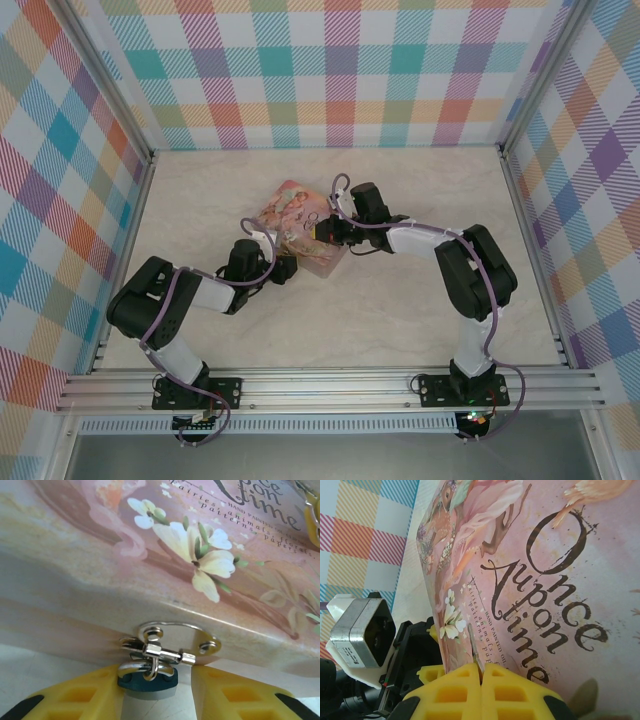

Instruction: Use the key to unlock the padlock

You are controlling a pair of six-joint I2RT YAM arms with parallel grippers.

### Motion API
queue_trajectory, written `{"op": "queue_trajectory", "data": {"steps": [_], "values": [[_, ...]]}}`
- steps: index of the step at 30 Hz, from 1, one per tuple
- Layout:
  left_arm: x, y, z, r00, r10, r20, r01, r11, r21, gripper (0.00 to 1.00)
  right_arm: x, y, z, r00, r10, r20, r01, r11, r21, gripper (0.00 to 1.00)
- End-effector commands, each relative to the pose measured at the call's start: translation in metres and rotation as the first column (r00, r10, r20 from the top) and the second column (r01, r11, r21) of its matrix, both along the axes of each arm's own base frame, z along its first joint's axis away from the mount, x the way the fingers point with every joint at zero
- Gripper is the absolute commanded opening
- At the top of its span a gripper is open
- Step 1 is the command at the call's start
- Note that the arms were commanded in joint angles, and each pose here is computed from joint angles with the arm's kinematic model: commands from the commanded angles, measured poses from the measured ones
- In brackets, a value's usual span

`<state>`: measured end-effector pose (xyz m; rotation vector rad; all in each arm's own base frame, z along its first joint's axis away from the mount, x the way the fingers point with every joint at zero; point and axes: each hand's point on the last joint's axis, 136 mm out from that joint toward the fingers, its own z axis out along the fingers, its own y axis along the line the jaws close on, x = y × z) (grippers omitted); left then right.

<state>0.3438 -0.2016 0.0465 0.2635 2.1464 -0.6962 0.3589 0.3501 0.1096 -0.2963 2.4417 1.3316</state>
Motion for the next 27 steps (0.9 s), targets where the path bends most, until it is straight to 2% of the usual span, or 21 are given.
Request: {"op": "queue_trajectory", "data": {"steps": [1, 4, 11, 19, 27], "values": [[0.01, -0.012, 0.013, 0.999, -0.013, 0.05, 0.014, 1.0, -0.025, 0.38, -0.032, -0.004, -0.04, 0.99, 0.033, -0.134, -0.045, 0.995, -0.085, 0.03], [0.01, -0.012, 0.013, 0.999, -0.014, 0.049, 0.015, 1.0, -0.025, 0.35, -0.032, -0.004, -0.039, 0.99, 0.033, -0.134, -0.044, 0.996, -0.083, 0.03], [0.009, -0.007, 0.007, 0.999, 0.009, 0.033, -0.008, 1.0, -0.011, 0.37, -0.031, -0.005, -0.04, 0.991, 0.029, -0.132, -0.041, 0.995, -0.088, 0.03], [0.01, -0.008, 0.014, 0.999, 0.012, 0.046, -0.011, 1.0, -0.025, 0.27, -0.032, -0.005, -0.037, 0.992, 0.031, -0.124, -0.042, 0.996, -0.083, 0.03], [0.005, -0.011, 0.028, 0.999, 0.011, 0.046, -0.008, 0.998, -0.054, 0.24, -0.029, -0.012, -0.008, 1.0, 0.021, -0.001, -0.021, 0.998, -0.054, 0.03]]}}
